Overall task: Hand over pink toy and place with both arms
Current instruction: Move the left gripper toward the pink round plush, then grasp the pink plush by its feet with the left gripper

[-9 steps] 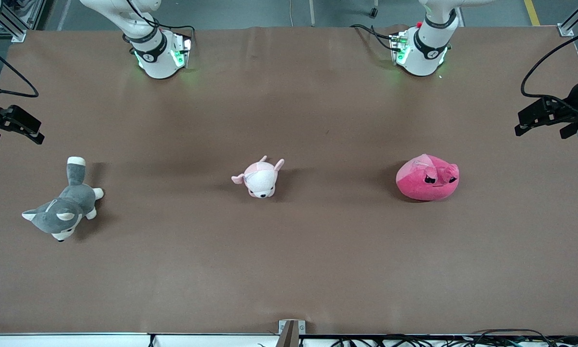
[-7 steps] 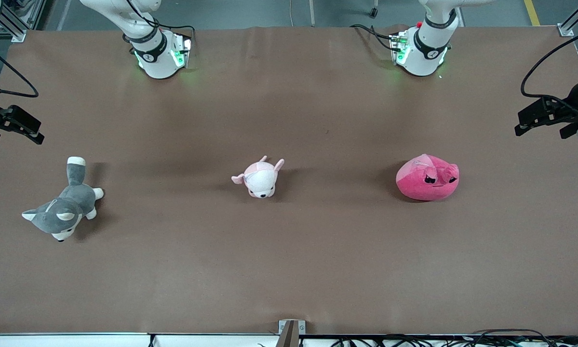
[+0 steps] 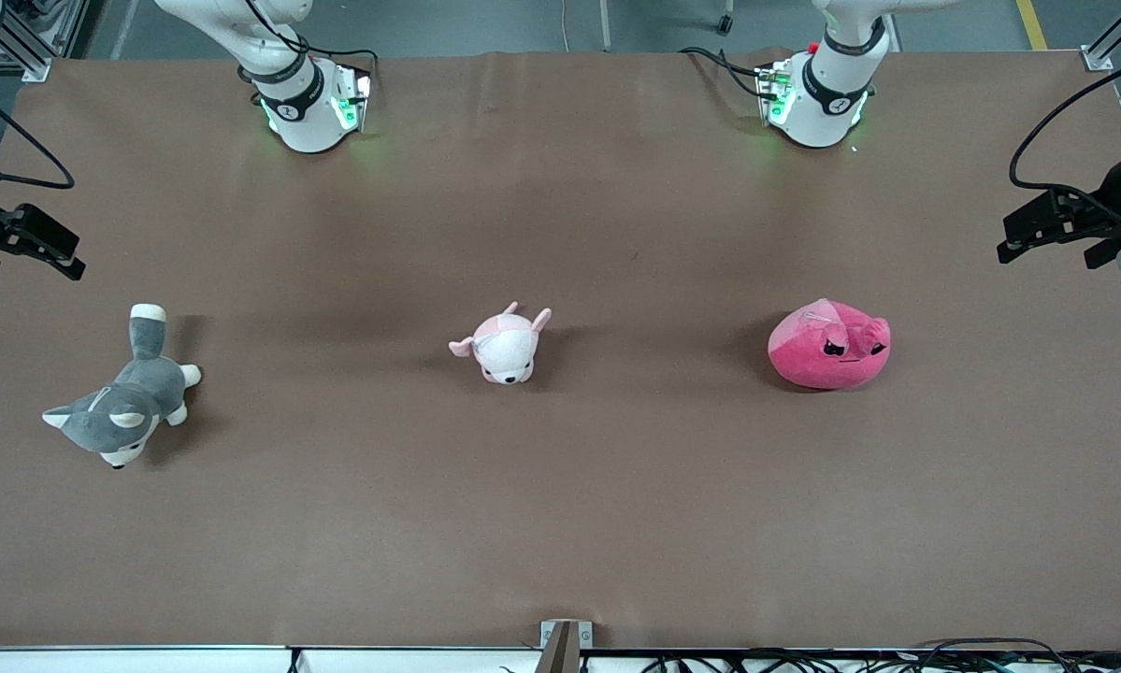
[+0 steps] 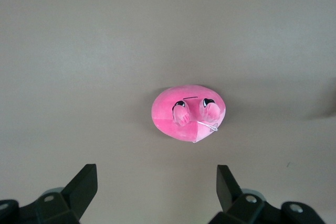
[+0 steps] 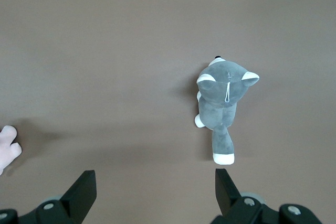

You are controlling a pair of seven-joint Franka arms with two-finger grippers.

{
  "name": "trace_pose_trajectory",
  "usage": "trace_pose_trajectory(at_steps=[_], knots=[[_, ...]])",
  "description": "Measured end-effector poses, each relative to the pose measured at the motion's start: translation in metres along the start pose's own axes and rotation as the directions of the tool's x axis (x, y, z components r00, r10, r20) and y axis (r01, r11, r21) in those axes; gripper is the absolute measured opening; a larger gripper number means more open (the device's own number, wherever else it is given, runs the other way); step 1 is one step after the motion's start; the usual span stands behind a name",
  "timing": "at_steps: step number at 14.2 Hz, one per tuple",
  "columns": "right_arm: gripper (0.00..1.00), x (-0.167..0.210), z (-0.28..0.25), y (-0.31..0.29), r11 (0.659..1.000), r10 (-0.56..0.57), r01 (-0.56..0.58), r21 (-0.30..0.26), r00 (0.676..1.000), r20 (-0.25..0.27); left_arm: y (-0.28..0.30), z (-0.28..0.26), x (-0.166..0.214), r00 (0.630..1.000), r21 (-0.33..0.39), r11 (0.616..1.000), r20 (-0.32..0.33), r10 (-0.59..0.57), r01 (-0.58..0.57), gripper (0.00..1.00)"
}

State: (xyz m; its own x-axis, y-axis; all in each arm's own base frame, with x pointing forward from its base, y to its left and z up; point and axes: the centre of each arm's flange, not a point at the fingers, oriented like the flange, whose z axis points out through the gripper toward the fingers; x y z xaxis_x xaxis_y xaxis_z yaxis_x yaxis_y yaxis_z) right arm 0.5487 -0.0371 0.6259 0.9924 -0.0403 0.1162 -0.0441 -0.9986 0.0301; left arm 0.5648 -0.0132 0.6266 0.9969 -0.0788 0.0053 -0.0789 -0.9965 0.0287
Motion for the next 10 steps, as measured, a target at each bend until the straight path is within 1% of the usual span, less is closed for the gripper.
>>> trace_pose_trajectory(at_steps=[4,7,8,10], knots=[[1.00,0.000,0.000,-0.001,1.000,-0.001,0.001,0.000,1.000,-0.002,-0.005,0.042,0.015,0.996,-0.006,1.000,0.081,-0.023,0.023,1.00],[1.00,0.000,-0.001,-0.001,1.000,-0.001,0.001,0.001,1.000,-0.003,-0.006,0.091,0.029,0.976,0.007,0.990,0.167,-0.137,0.138,1.00],[1.00,0.000,-0.001,-0.002,1.000,-0.003,0.003,0.001,1.000,-0.004,-0.004,0.111,0.034,0.969,0.012,0.987,0.191,-0.159,0.160,1.00],[1.00,0.001,-0.004,-0.007,1.000,-0.011,0.011,0.003,1.000,-0.012,-0.002,0.152,0.042,0.961,0.017,0.984,0.212,-0.179,0.180,1.00]])
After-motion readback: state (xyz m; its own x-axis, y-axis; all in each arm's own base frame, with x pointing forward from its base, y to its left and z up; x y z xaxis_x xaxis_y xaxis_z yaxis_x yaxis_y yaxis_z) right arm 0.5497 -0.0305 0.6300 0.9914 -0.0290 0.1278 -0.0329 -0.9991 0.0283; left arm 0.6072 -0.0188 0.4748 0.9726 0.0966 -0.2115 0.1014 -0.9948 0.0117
